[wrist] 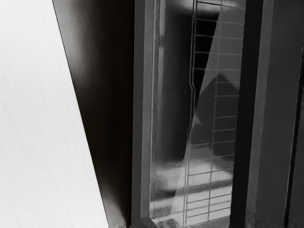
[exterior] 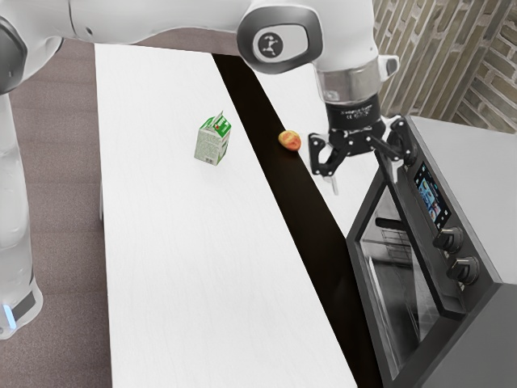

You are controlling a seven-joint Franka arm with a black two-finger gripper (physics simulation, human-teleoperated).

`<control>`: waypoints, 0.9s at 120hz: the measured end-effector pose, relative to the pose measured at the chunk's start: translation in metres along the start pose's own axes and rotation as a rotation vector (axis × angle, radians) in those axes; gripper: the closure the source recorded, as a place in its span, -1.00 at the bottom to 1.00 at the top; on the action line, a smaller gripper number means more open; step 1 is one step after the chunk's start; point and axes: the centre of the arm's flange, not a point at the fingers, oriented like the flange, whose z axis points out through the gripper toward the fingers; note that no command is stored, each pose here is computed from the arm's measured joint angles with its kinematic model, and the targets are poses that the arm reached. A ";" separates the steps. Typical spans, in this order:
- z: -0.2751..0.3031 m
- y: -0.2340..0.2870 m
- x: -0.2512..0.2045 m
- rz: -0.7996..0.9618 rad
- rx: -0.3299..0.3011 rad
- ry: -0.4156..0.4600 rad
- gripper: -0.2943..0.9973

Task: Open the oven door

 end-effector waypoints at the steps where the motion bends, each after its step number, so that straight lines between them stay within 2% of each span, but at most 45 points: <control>1: 0.000 0.000 -0.001 0.005 -0.001 -0.001 -0.54; 17: 0.003 0.004 0.004 0.062 -0.010 -0.004 -0.54; 53: -0.002 0.023 0.091 0.058 -0.039 0.049 -0.54; 85: 0.011 0.033 0.118 0.093 -0.051 0.052 -0.54; 97: 0.011 0.025 0.126 0.093 -0.055 0.079 -0.54; 108: 0.010 0.022 0.112 0.122 -0.067 0.083 -0.54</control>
